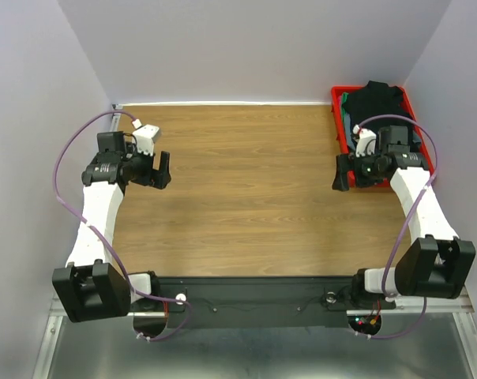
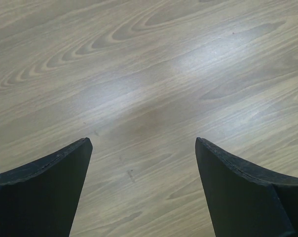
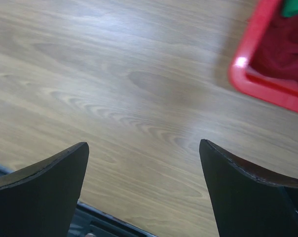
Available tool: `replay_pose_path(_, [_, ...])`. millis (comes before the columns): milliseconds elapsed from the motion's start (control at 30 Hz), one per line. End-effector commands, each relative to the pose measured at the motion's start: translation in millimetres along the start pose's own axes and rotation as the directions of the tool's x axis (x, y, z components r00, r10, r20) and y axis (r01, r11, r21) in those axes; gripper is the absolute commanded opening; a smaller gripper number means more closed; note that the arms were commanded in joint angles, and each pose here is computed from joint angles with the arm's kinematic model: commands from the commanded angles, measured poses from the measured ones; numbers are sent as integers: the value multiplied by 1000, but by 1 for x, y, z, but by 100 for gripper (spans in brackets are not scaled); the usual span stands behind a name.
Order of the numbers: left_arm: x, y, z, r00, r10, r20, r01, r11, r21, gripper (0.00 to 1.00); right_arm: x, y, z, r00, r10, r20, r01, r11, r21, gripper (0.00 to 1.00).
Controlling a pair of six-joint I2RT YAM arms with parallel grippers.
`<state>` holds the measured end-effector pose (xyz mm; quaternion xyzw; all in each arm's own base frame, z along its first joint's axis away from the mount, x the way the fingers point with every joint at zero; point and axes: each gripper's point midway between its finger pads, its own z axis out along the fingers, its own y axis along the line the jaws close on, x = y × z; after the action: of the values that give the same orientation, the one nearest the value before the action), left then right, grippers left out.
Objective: Fold and stack the t-shirts
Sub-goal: Grab the tshirt from the pile
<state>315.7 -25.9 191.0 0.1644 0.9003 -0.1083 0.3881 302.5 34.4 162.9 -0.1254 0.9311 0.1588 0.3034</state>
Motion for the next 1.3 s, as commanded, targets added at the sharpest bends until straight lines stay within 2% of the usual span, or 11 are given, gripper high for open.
replay_pose_path(0, [-35,10,-17,995,45,93,-38,997,-69,99,-39,-39,-13,999,-38,33,30,978,205,100])
replay_pose_path(133, [-60,19,-25,991,52,127,-38,993,-108,99,-120,-75,-37,984,-131,121,78,927,367,100])
replay_pose_path(200, [-72,22,-29,987,62,147,-44,992,-122,99,-134,-97,-28,987,-128,101,76,911,404,100])
replay_pose_path(367, [-85,26,-32,983,70,170,-48,990,-131,99,-195,-155,-37,975,-117,190,8,871,492,100])
replay_pose_path(567, [-81,29,-18,989,65,133,-50,992,-114,99,-213,-209,-9,977,-70,202,-46,856,515,100])
replay_pose_path(700, [-80,32,-16,989,69,133,-53,991,-121,99,-210,-242,30,981,-9,194,-92,858,505,99])
replay_pose_path(833, [-73,31,-10,991,61,122,-47,992,-113,99,-204,-260,58,984,18,179,-107,858,502,93])
replay_pose_path(1033, [-61,34,2,995,42,90,-32,994,-108,99,-188,-274,89,988,43,148,-111,867,487,74])
replay_pose_path(1133, [-60,33,2,995,33,89,-23,994,-103,99,-185,-279,100,988,53,144,-117,867,484,54])
replay_pose_path(1167, [-60,32,2,995,31,90,-22,995,-102,99,-182,-280,103,989,55,138,-116,869,482,40])
replay_pose_path(1267, [-60,33,3,995,31,90,-22,994,-103,99,-181,-280,103,988,63,139,-123,867,482,9])
